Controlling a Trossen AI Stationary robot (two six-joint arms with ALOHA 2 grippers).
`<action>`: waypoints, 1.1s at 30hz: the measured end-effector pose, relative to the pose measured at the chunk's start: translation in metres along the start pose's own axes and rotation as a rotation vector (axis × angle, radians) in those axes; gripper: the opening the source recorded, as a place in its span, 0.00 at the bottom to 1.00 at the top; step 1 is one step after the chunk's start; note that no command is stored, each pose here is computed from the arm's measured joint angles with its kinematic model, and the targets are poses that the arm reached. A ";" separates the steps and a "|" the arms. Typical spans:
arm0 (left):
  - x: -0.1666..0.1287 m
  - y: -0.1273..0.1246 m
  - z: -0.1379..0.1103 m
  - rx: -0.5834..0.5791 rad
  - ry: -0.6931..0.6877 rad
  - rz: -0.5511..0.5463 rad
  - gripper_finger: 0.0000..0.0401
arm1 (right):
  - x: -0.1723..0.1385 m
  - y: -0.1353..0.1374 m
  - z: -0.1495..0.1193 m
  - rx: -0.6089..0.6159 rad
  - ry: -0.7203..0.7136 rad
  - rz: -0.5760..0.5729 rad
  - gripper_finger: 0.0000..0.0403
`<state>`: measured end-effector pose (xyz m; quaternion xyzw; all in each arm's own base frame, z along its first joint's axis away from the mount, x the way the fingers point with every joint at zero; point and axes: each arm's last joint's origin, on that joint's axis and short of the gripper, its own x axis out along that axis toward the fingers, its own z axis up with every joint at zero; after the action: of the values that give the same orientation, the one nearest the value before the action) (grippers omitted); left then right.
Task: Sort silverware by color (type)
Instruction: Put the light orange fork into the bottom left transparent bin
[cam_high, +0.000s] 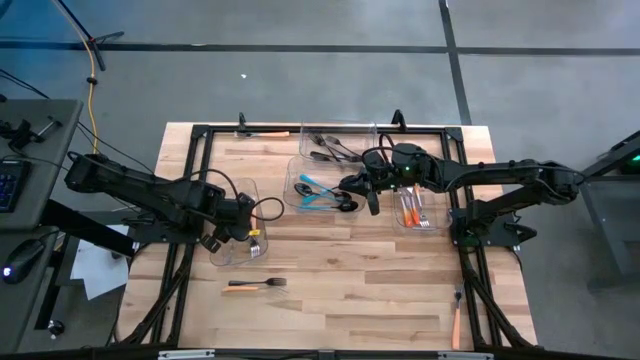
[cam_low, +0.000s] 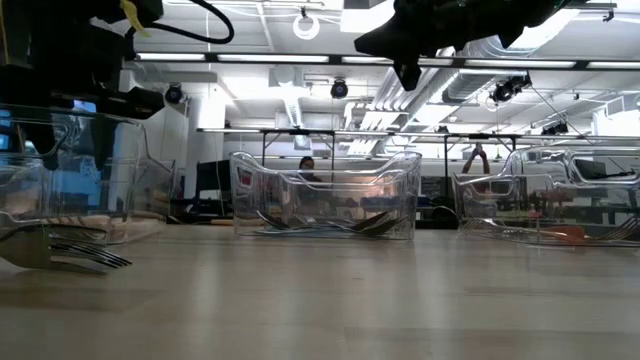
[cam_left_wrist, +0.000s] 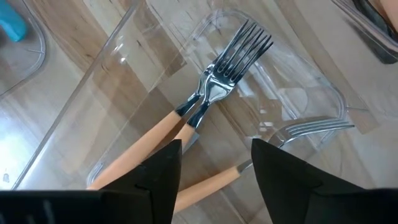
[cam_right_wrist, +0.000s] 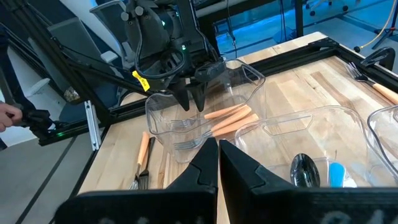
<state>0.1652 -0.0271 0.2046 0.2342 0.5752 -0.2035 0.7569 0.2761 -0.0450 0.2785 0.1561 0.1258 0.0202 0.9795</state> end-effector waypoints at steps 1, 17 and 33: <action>0.000 0.000 0.000 0.000 -0.001 -0.002 0.46 | 0.000 0.000 0.000 0.003 0.000 0.000 0.00; -0.072 0.015 0.029 -0.081 -0.134 0.053 0.46 | 0.000 0.000 0.000 0.004 0.001 0.000 0.00; -0.182 0.042 0.068 -0.499 -0.731 0.403 0.46 | 0.000 0.000 0.000 0.005 0.001 0.000 0.00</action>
<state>0.1962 -0.0259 0.4007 0.0654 0.2458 0.0226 0.9668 0.2760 -0.0449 0.2784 0.1586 0.1262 0.0197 0.9790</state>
